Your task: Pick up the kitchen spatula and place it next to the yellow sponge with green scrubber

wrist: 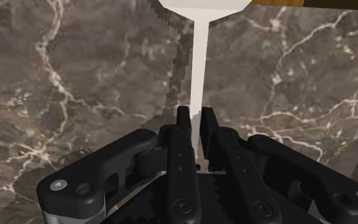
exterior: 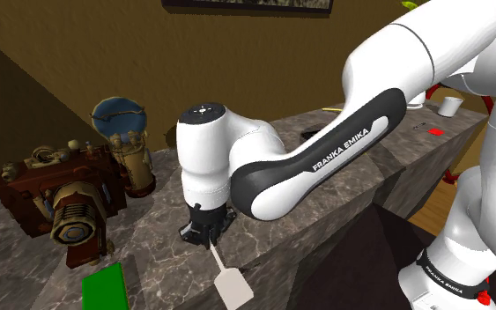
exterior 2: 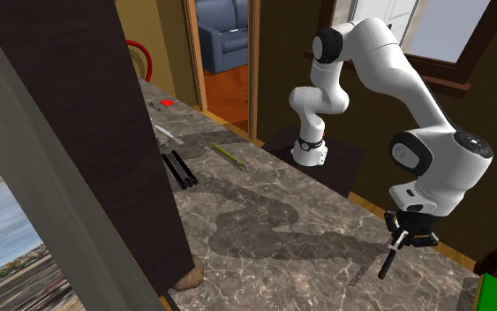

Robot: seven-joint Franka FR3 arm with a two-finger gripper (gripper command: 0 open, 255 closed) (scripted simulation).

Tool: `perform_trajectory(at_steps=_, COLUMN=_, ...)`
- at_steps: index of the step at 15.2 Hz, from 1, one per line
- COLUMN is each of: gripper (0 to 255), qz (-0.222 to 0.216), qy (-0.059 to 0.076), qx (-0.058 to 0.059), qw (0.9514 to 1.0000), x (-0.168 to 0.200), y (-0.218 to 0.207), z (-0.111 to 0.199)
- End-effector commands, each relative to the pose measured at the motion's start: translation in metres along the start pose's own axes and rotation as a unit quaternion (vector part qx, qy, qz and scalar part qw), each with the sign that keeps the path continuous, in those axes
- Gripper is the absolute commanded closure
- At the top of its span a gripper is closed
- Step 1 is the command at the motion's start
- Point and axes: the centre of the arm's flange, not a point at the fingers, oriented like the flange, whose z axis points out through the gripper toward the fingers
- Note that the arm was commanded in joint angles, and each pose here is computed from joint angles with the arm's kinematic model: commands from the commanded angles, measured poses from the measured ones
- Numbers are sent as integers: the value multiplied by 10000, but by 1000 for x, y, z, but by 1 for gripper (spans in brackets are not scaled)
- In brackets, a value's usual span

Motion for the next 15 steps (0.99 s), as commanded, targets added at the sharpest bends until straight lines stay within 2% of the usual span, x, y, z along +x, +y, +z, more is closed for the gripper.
perform_trajectory(at_steps=1, gripper=255, qz=0, qy=0, qx=1, qw=10000, x=0, y=0, z=0)
perform_trajectory(at_steps=4, gripper=255, qz=0, qy=0, qx=0, qw=10000, x=0, y=0, z=0)
perform_trajectory(at_steps=5, gripper=0, qz=0, qy=0, qx=0, qw=10000, x=0, y=0, z=0)
perform_trajectory(at_steps=10, gripper=0, qz=0, qy=0, qx=0, qw=10000, x=0, y=0, z=0)
perform_trajectory(at_steps=14, gripper=0, qz=0, qy=0, qx=1, qw=10000, x=0, y=0, z=-50)
perform_trajectory(at_steps=15, gripper=0, qz=0, qy=0, qx=1, qw=10000, x=0, y=0, z=-50)
